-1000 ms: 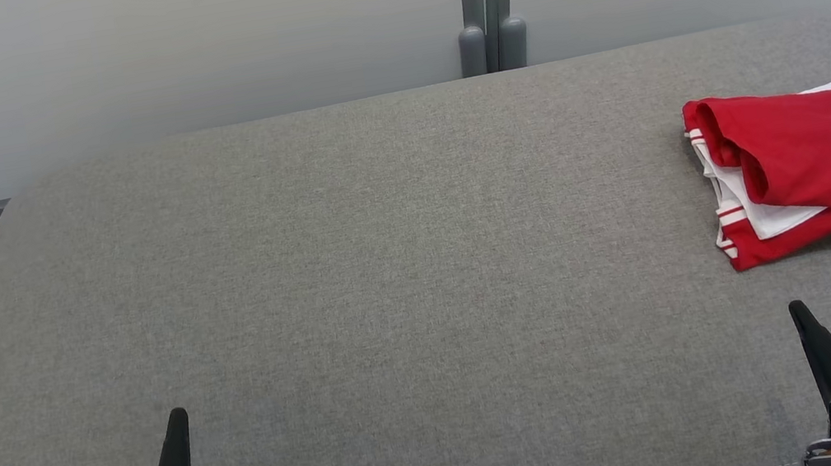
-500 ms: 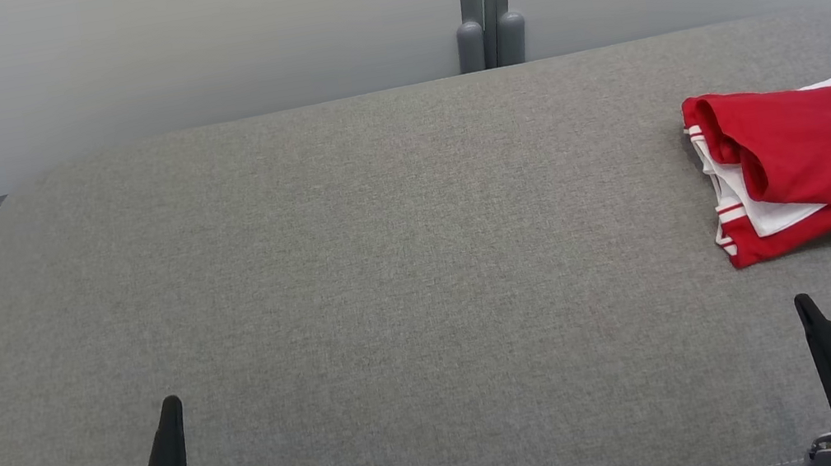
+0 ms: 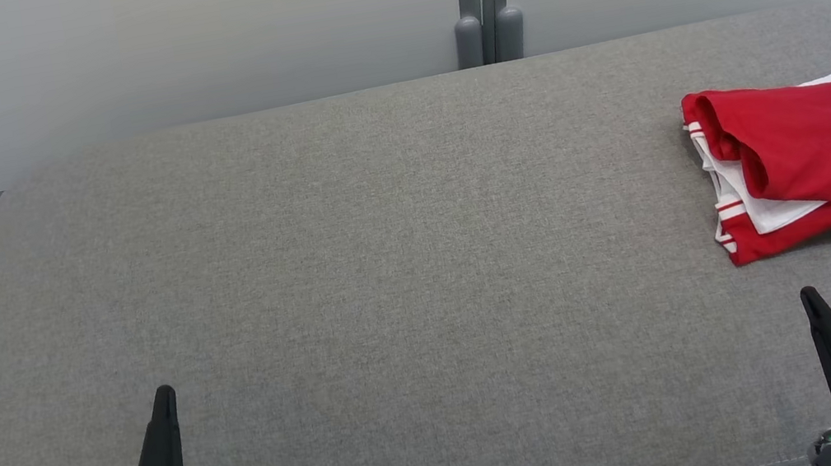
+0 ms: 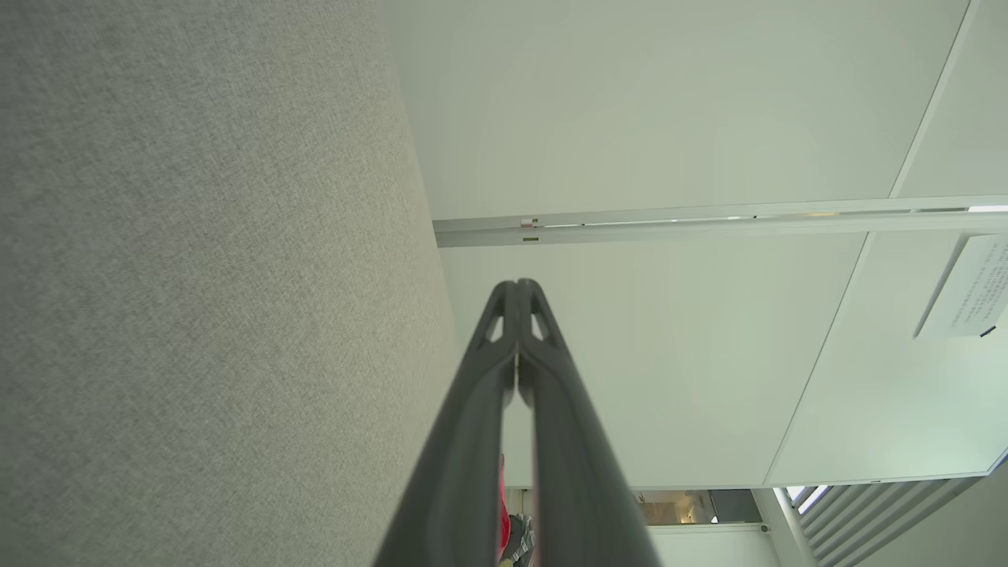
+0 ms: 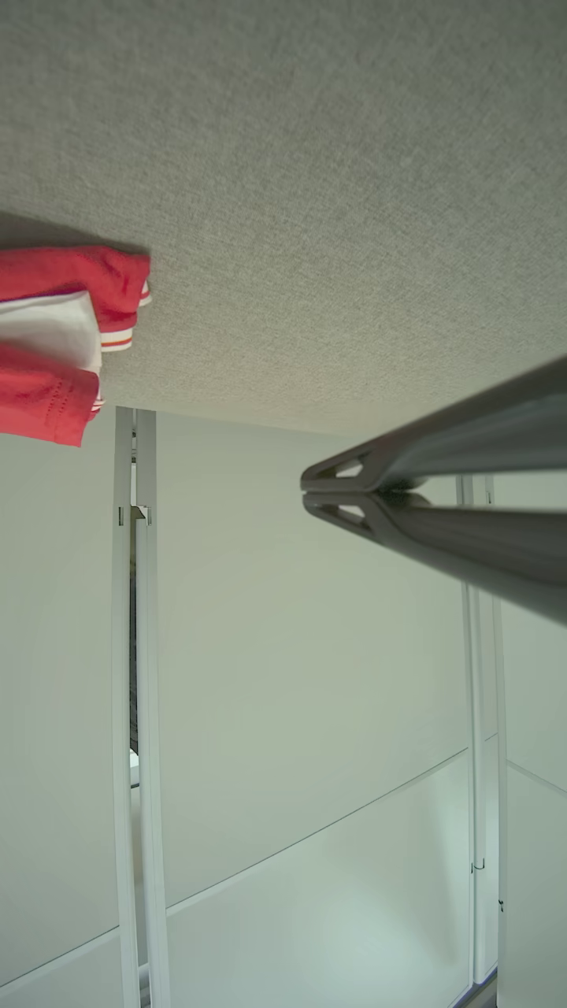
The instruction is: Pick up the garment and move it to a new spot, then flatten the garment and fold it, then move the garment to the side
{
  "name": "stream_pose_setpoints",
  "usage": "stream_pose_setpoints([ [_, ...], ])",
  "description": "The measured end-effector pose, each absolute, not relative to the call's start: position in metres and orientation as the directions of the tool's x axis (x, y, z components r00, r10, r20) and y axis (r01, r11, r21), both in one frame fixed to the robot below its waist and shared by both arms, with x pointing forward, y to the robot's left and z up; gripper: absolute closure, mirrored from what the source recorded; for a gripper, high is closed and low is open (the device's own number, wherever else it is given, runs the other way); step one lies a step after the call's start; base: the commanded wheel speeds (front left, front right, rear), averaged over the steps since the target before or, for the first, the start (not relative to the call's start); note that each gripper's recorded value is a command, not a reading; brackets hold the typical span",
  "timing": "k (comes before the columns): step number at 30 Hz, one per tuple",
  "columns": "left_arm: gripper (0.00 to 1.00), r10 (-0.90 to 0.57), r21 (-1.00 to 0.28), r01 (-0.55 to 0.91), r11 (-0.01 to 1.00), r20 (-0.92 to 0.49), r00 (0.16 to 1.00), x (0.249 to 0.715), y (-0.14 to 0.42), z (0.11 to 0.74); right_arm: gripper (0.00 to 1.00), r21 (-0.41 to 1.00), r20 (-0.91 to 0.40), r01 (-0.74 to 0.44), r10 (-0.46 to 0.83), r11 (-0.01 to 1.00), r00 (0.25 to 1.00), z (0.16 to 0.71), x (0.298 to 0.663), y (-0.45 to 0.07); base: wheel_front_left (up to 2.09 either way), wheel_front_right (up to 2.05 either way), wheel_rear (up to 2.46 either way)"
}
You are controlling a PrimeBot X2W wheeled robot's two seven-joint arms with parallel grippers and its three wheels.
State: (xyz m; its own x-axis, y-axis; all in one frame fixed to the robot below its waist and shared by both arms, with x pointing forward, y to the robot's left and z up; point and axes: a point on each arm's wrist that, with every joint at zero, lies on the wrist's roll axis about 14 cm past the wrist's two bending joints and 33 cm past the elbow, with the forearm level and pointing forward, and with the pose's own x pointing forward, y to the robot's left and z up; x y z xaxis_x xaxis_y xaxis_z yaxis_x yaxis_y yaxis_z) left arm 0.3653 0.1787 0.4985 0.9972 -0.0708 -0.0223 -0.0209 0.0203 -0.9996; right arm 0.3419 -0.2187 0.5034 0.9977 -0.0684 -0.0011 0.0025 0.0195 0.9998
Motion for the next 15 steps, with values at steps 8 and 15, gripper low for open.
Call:
stream_pose_setpoints([
  [8,1.00,-0.070,-1.000,-0.011,-0.003,-0.010,0.998,0.3665,0.1791,0.5010,1.00,1.000,0.004,-0.004,-0.071,-0.005,0.997,0.5045,0.3420,-0.2197,0.00,0.00,0.00],
  [15,1.00,-0.069,-1.000,-0.010,-0.003,-0.010,0.998,0.3665,0.1792,0.5011,1.00,1.000,0.004,-0.004,-0.071,-0.005,0.997,0.5045,0.3420,-0.2197,0.00,0.00,0.00],
])
